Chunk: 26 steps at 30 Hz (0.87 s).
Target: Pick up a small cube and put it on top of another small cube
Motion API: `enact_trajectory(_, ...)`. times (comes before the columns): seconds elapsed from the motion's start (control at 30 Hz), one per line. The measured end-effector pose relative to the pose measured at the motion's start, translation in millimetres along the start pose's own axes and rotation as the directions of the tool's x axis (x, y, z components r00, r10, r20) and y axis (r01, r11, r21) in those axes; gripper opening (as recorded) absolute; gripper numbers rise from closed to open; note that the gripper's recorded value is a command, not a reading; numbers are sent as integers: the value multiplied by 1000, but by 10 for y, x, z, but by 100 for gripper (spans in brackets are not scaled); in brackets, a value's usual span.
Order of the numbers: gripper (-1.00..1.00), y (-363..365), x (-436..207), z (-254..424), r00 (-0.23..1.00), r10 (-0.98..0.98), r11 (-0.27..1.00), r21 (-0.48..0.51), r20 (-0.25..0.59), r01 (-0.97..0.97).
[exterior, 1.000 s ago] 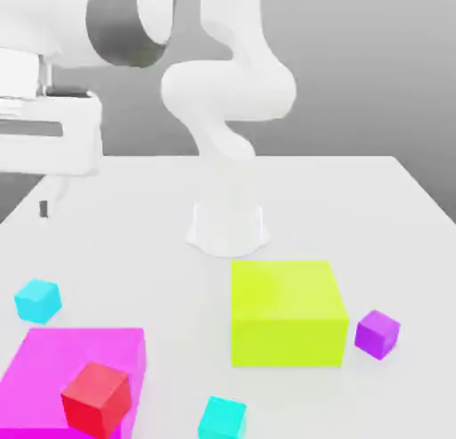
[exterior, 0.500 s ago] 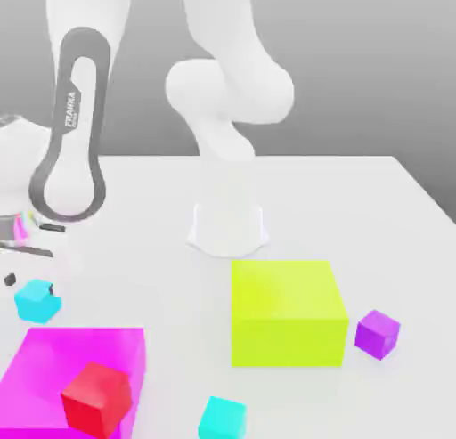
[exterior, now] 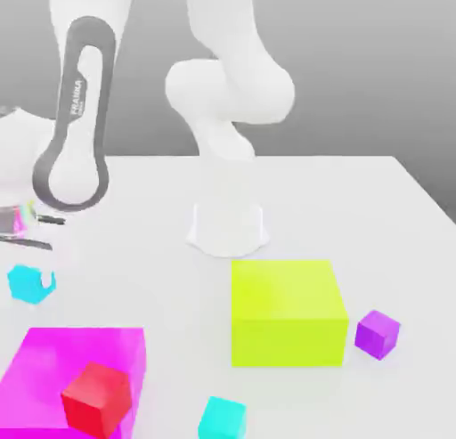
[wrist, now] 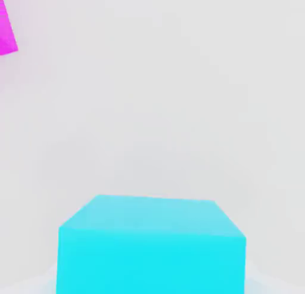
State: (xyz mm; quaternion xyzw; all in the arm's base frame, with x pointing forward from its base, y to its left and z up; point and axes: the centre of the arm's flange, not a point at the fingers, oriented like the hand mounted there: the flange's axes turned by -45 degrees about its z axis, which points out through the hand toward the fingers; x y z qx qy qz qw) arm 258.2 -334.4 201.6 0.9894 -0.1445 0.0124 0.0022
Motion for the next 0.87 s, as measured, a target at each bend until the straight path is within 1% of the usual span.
enact_trajectory(0.13,-100,-675,731,-237,995,-87,996,13,-41,88)
enact_trajectory(0.23,-100,-1438,1215,-411,983,-170,985,28,-65,172)
enact_trajectory(0.33,-100,-2333,1544,-605,963,-254,965,48,-88,259)
enact_trajectory(0.4,-100,-2926,1608,-662,947,-311,947,54,-80,316)
enact_trajectory(0.5,-100,-3682,1503,-615,920,-391,919,41,-35,392)
enact_trajectory(0.57,-100,-3792,1389,-397,910,-415,910,20,9,415)
enact_trajectory(0.67,-100,-3826,1352,12,906,-423,906,13,21,422)
enact_trajectory(0.7,100,-3827,1341,141,906,-423,906,12,22,423)
enact_trajectory(0.87,100,-3827,1341,141,906,-423,906,12,22,423)
